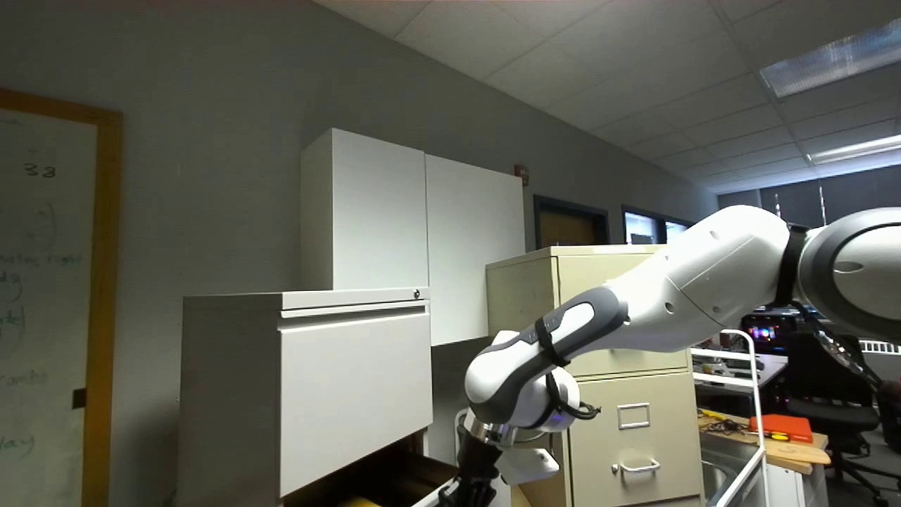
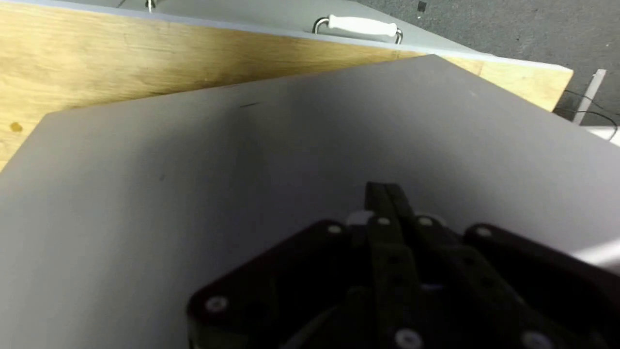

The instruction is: Close the bottom drawer of the left cabinet

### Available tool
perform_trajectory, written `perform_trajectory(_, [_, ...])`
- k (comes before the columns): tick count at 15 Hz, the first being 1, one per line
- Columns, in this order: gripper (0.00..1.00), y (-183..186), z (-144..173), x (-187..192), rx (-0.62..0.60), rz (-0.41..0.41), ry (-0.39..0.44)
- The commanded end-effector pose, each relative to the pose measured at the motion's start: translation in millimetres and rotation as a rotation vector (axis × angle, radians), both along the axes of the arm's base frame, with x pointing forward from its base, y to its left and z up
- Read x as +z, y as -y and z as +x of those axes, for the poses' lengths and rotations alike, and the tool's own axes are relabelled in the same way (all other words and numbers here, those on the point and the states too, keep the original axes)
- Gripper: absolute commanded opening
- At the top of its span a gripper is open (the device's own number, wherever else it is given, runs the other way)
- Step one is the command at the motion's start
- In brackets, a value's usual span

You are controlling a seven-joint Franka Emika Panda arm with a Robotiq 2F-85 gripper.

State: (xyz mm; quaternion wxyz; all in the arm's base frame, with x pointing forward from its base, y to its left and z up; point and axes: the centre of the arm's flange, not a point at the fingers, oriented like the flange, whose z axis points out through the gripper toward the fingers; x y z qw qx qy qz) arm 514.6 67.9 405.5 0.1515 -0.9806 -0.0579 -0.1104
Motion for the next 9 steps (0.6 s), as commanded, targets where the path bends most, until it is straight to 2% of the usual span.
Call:
perform_trajectory(1, [0.0,-23.9,51.2,41.5,0.026,0.063,0.066])
perform_trajectory(9, [0.0,-42.5,132.5,45.1,0.017,0.122,0.066])
